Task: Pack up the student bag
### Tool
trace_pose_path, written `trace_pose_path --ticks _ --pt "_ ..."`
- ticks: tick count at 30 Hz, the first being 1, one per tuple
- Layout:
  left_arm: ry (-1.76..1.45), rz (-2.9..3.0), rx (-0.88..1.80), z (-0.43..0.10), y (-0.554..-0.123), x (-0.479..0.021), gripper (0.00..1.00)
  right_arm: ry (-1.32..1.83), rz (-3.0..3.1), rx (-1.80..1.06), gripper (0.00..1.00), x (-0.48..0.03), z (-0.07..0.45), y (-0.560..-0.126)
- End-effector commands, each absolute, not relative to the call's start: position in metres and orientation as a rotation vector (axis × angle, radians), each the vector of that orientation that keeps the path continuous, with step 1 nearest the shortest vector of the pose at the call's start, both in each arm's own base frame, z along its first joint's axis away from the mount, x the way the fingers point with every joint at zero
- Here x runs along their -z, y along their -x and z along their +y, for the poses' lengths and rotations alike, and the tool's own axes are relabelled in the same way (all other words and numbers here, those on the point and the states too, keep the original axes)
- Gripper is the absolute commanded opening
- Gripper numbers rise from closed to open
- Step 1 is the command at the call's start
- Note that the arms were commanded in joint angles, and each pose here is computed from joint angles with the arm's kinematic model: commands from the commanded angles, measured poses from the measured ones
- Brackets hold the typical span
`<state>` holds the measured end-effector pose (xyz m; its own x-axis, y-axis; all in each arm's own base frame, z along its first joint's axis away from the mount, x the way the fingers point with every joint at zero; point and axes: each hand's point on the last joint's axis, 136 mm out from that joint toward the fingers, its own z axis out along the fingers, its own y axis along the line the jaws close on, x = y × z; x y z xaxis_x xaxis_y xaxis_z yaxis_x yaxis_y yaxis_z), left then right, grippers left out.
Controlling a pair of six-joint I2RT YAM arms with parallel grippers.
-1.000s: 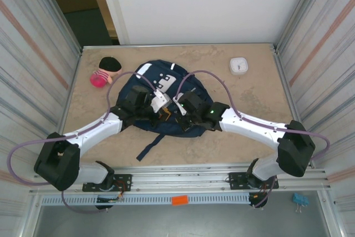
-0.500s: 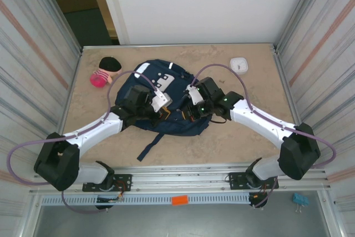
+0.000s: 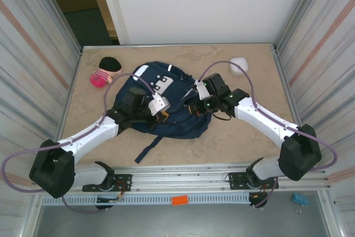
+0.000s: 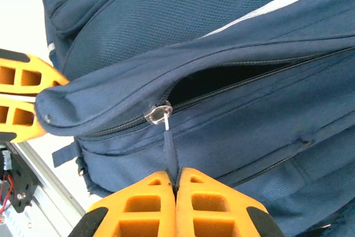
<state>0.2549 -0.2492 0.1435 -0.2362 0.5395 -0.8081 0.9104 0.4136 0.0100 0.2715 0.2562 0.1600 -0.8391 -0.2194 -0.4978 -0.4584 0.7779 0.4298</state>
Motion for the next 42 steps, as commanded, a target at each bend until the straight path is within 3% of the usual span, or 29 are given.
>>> trace_pose_path --ticks 1,6,17,19,22,29,34,36,40,42 --pt "-1.286 1.824 0.688 -0.25 -0.237 -0.159 0.0 0.541 2.513 -0.745 0.0 -0.152 0.252 -0.285" --pt "-1.29 1.81 0.698 -0.251 -0.237 -0.161 0.0 0.687 2.429 -0.915 0.06 -0.159 0.282 -0.269" --pt "-1.288 1.779 0.729 -0.254 -0.234 -0.168 0.0 0.748 2.451 -0.945 0.17 -0.142 0.295 -0.269" --pt "-1.29 1.781 0.723 -0.253 -0.233 -0.168 0.0 0.744 2.448 -0.931 0.14 -0.143 0.294 -0.273" --pt "-1.268 1.82 0.664 -0.247 -0.239 -0.163 0.0 0.715 2.47 -0.881 0.0 -0.144 0.286 -0.278" --pt "-1.15 1.97 0.402 -0.211 -0.268 -0.147 0.0 0.63 2.565 -0.675 0.0 -0.134 0.246 -0.275" --pt "-1.207 2.027 0.239 -0.184 -0.268 -0.138 0.06 0.784 2.535 -0.723 0.0 -0.138 0.283 -0.237" --pt "-1.219 2.031 0.216 -0.176 -0.263 -0.138 0.12 0.792 2.518 -0.767 0.0 -0.139 0.297 -0.229" --pt "-1.333 1.887 0.398 -0.193 -0.23 -0.155 0.58 0.797 2.464 -0.818 0.0 -0.149 0.313 -0.223" --pt "-1.345 1.809 0.487 -0.205 -0.219 -0.168 0.67 0.807 2.454 -0.82 0.0 -0.151 0.315 -0.222"
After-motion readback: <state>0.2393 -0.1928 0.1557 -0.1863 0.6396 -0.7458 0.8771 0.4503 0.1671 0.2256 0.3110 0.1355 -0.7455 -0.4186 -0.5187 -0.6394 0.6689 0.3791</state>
